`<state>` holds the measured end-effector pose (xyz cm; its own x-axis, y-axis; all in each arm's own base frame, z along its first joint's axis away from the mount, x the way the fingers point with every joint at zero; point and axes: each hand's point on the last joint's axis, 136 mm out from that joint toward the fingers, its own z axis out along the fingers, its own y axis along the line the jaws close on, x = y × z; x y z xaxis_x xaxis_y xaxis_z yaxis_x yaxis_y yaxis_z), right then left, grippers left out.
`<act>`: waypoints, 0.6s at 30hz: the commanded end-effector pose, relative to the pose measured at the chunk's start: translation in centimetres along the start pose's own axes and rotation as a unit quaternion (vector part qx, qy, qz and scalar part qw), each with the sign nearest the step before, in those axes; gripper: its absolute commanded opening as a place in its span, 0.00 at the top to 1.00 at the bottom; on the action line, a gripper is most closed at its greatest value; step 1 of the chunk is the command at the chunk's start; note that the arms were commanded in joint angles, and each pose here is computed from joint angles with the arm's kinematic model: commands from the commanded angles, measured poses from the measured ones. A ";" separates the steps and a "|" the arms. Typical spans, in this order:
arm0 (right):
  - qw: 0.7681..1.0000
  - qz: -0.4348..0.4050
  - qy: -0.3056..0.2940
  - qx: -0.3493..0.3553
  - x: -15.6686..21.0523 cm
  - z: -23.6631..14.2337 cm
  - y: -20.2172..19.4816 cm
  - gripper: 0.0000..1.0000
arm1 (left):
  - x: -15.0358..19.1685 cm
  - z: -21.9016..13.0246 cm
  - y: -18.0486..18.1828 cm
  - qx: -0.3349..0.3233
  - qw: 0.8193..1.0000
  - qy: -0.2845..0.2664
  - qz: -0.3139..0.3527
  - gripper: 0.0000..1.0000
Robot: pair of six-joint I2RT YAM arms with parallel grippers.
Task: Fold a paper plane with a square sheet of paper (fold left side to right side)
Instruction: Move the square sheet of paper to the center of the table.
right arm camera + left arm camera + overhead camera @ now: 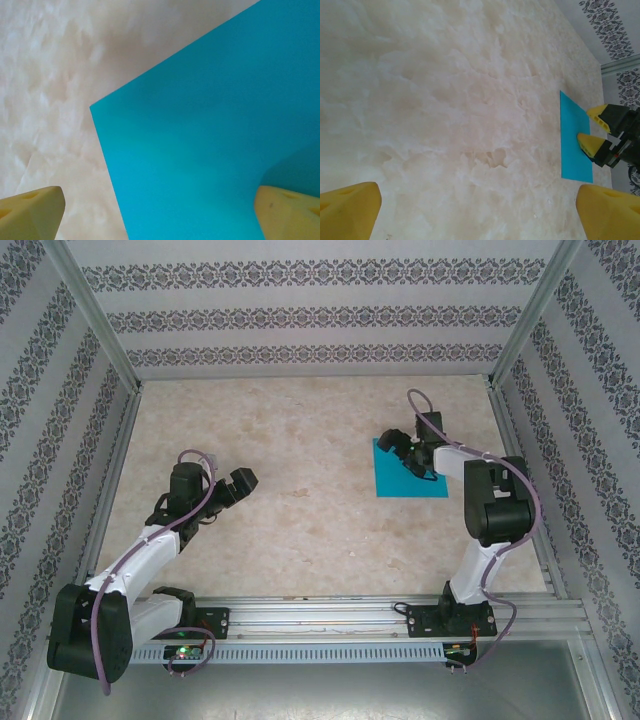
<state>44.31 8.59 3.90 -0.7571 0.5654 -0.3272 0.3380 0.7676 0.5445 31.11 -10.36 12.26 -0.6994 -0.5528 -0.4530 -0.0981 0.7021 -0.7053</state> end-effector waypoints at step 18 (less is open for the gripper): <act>0.998 0.054 0.023 -0.008 18.1 -1.2 7.7 0.02 | 1.2 0.9 -0.1 -0.011 1.000 0.024 -0.011 0.00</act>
<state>33.12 24.49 4.13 -0.7874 0.5623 -0.2524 0.3296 0.7302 0.5985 30.85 -10.97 11.06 -0.7225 -0.5459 -0.4242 -0.1252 0.7068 -0.6963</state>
